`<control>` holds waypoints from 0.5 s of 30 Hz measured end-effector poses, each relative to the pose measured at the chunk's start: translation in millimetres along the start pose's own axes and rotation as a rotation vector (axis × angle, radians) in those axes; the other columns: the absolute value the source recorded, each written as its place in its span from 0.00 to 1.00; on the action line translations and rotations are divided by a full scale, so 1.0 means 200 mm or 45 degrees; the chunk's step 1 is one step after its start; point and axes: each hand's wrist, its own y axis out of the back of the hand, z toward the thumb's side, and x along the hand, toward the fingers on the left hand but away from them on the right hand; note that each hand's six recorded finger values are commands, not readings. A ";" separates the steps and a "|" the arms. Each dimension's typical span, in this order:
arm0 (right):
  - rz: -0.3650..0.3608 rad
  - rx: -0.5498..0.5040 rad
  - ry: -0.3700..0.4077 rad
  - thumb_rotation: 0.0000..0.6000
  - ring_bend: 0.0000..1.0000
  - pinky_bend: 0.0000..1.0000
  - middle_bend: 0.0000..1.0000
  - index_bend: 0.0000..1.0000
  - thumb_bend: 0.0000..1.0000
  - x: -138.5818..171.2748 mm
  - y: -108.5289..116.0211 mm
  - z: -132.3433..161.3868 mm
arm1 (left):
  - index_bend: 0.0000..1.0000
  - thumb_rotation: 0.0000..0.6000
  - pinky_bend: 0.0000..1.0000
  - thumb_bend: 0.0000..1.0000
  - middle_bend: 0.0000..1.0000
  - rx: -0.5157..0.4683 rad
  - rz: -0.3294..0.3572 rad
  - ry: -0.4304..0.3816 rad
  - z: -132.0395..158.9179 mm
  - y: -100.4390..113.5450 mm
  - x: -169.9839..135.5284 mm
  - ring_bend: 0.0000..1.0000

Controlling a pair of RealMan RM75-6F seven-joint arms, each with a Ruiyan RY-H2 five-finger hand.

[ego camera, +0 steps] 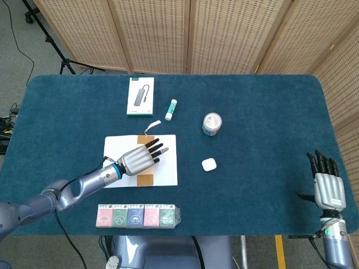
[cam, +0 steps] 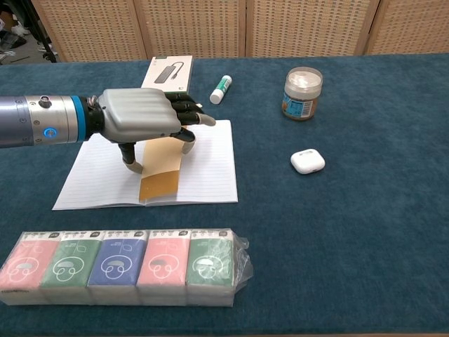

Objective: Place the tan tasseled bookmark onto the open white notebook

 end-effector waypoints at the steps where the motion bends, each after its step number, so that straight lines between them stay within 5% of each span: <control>1: 0.000 0.000 0.000 1.00 0.00 0.00 0.00 0.00 0.00 0.00 0.00 0.00 | 0.44 1.00 0.00 0.07 0.00 0.002 -0.002 0.002 0.00 0.00 0.00 0.00; 15: 0.000 0.001 0.001 1.00 0.00 0.00 0.00 0.00 0.00 0.00 0.00 0.00 | 0.35 1.00 0.00 0.06 0.00 0.000 -0.018 0.001 0.01 0.00 0.01 0.00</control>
